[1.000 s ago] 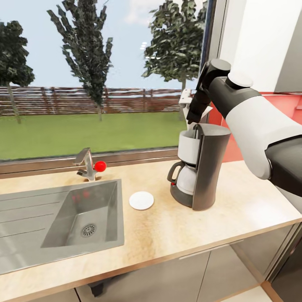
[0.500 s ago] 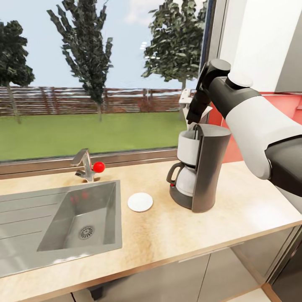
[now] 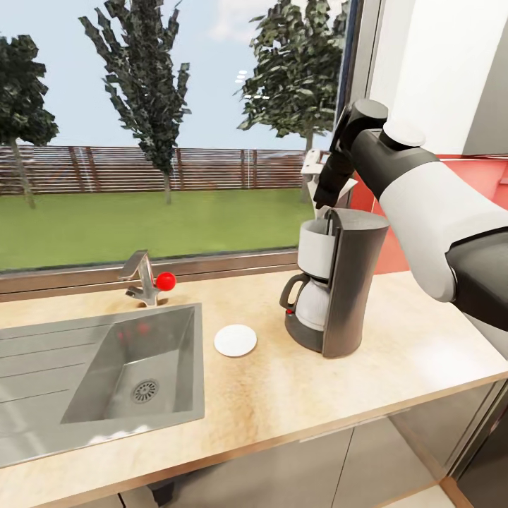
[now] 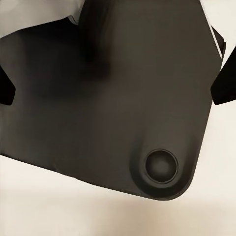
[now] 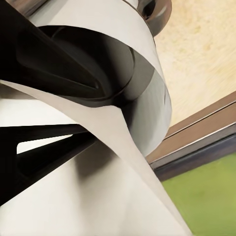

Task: Set up a coffee station on the kitchen countertop: keep the coffee maker on the countertop, move the bottle of coffee from the kitchen shelf to the counter next to the coffee maker, place a paper coffee filter on top of the coffee maker, put the saucer next to the coffee maker with the coffee cup on the saucer, and place the electric kettle next to the coffee maker.

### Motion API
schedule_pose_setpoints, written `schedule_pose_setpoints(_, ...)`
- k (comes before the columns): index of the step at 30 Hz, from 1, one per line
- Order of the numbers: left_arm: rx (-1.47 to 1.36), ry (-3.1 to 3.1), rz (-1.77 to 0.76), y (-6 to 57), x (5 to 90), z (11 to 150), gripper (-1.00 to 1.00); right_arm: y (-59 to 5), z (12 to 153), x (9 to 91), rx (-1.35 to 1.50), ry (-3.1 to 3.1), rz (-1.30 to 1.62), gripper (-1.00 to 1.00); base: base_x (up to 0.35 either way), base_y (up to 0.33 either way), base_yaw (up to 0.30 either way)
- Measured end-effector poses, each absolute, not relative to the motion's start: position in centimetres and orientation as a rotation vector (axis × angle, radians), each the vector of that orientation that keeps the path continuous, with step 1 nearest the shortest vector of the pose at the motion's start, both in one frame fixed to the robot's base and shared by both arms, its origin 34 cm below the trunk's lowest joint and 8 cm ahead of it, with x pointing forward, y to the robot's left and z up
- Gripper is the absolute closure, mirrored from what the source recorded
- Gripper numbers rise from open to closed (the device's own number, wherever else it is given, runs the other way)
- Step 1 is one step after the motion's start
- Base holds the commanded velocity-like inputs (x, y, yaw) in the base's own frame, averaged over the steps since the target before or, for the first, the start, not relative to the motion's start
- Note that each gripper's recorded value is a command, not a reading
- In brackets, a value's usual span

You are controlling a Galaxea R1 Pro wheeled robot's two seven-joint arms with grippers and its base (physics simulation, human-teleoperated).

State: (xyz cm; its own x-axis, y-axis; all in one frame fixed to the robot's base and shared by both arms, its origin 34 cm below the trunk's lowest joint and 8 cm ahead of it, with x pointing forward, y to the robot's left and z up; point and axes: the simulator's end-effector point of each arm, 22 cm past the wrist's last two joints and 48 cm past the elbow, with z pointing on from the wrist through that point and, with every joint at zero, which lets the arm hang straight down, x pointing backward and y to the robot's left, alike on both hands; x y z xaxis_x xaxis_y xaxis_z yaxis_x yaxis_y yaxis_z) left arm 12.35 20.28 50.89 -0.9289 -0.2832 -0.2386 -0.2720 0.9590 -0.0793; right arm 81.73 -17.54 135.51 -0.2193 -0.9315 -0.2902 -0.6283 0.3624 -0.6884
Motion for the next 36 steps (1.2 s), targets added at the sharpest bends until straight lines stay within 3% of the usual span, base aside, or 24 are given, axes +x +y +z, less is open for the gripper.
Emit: schedule_pose_setpoints(36, -0.412, 2.861, -0.065, 20.3, 12.4, 49.3, -1.0, -17.5, 133.9, 81.7, -1.352, 1.946, -0.568, 1.0, 0.0, 0.0, 0.0)
